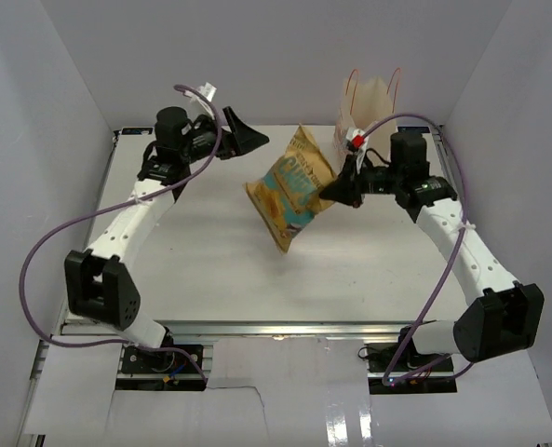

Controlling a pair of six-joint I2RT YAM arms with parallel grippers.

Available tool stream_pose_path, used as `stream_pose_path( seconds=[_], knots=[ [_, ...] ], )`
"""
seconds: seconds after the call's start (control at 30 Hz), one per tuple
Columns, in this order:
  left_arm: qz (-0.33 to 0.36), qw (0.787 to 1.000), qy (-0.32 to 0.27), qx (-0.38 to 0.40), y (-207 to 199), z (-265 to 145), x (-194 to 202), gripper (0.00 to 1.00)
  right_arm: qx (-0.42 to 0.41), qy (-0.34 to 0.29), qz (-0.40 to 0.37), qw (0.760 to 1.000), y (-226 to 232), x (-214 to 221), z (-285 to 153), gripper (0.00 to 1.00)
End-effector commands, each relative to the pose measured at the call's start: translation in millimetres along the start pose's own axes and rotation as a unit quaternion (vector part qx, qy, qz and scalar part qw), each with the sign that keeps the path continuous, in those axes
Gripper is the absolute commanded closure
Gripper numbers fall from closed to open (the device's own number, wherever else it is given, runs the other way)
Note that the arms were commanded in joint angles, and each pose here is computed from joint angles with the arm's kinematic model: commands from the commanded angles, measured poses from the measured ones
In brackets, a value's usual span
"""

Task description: Place the snacks into the paper bag

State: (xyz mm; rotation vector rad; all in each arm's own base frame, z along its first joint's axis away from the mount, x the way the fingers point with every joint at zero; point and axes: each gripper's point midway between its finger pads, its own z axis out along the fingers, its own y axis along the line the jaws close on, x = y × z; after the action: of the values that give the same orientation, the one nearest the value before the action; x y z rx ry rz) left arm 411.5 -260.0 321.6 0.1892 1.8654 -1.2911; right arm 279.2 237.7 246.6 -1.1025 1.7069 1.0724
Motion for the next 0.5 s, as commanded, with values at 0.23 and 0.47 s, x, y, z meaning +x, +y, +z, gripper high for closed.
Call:
stream_pose_path(
  seconds=[0.23,0.47],
  knots=[
    [0.117,0.973,-0.152,-0.129,-10,-110,-30,0.02,0.227,-0.162,-0.249,0.927,-37,-232,-126,0.92],
    [0.085,0.972,-0.138,-0.171,15,-133,16,0.02,0.375,-0.228,-0.287,0.852,-84,-310,-206,0.92]
  ],
)
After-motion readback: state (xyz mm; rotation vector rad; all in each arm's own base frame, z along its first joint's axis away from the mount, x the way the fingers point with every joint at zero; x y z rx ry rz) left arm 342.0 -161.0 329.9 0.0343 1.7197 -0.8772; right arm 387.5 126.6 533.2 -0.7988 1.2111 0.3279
